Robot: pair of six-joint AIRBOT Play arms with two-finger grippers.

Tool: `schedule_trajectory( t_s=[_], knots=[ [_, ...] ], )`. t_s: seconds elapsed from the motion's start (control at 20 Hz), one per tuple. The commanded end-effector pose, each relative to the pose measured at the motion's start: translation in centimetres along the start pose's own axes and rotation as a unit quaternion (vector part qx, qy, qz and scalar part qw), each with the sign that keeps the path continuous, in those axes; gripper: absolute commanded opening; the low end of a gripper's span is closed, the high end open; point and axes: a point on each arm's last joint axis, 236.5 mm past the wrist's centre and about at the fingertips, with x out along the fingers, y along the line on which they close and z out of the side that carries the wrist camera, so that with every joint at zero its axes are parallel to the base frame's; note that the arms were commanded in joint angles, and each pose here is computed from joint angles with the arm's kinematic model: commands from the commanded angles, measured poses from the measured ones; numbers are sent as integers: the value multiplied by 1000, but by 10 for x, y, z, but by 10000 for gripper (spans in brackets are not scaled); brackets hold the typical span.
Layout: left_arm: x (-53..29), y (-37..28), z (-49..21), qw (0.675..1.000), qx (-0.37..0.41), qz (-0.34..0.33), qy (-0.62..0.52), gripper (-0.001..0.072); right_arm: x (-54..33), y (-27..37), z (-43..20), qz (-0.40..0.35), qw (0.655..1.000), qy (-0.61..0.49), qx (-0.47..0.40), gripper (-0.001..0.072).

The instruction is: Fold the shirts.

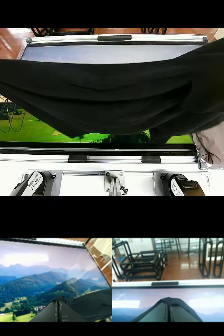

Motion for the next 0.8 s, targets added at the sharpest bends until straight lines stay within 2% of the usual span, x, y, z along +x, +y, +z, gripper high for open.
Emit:
schedule_trajectory(
  t_s=[0.0, 0.1, 0.2, 0.35, 0.45, 0.75],
  knots=[
    [-5, 12, -8, 999, 1, 54, 5, 30, -20, -6, -4, -24, 1000, 2, -18, 61],
    [-19, 40, -14, 988, 8, 153, 2, 30, -26, -21, -21, -57, 997, 38, -22, 61],
    [-29, 51, -14, 981, 10, 196, -7, 29, -20, -35, -39, -81, 993, 80, -20, 61],
    [-29, 58, 13, 978, 7, 198, -63, 29, 19, -34, -55, -56, 991, 124, 6, 61],
    [-23, 76, 24, 977, -22, 193, -89, 29, 61, -35, -79, -34, 983, 179, 35, 61],
    [60, 178, -68, 970, -201, 134, 28, 29, 219, -64, -231, -17, 918, 386, 93, 61]
  ],
)
